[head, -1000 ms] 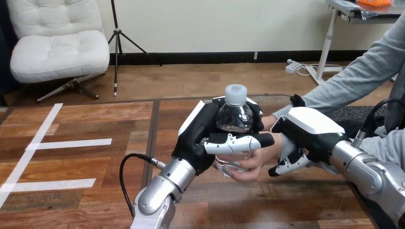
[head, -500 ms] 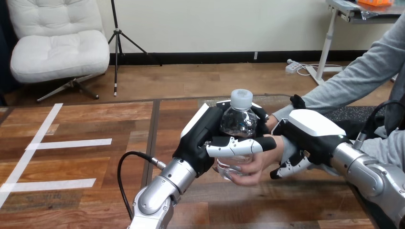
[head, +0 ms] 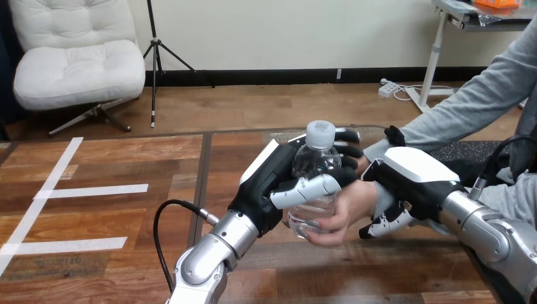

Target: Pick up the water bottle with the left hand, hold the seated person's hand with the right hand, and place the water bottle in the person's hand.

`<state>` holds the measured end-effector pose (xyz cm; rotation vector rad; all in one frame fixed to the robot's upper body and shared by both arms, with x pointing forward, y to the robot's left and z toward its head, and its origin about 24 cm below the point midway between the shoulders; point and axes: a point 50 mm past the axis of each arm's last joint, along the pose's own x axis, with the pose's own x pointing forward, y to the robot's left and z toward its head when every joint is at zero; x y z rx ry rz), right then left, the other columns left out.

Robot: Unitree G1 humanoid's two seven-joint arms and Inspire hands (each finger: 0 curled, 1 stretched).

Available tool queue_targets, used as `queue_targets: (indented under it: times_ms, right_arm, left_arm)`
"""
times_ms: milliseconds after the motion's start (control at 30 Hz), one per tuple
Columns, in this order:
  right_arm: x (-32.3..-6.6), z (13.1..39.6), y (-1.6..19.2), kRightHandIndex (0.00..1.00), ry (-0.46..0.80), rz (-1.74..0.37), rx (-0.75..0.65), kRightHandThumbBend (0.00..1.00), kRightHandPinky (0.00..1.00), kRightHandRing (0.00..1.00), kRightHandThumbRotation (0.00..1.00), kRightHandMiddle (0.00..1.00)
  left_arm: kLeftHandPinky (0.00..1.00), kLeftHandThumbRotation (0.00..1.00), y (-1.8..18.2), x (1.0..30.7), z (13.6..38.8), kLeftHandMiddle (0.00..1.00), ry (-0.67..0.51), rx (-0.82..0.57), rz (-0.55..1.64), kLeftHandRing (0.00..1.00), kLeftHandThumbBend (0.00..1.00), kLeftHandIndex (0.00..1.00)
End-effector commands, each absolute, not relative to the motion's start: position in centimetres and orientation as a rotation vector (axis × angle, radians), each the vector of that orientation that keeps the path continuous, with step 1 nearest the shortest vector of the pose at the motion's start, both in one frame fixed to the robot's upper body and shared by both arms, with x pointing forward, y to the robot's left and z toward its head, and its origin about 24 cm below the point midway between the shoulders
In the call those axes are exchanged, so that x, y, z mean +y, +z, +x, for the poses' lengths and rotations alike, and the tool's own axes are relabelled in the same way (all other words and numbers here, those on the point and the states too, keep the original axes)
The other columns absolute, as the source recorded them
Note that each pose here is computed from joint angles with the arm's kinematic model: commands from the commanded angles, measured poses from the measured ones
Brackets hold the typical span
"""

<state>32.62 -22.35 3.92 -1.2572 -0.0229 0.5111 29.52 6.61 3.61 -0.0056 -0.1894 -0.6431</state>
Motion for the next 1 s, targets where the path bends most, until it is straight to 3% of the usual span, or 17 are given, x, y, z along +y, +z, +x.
queue_targets:
  times_ms: [0, 967]
  right_arm:
    - [-21.97, 33.72, 6.24, 0.22, 0.437, -1.211, -0.122, 0.73, 0.11, 0.15, 0.0, 0.2]
    - [-22.07, 33.65, 6.02, 0.22, 0.436, -1.212, -0.113, 0.74, 0.11, 0.15, 0.0, 0.2]
  left_arm:
    - [0.99, 0.89, 5.11, 6.61, 30.08, 1.0, -0.646, -0.248, 0.021, 0.99, 1.0, 1.0]
    - [1.0, 0.95, 4.95, 7.49, 30.05, 1.0, -0.578, -0.219, -0.01, 1.0, 1.0, 1.0]
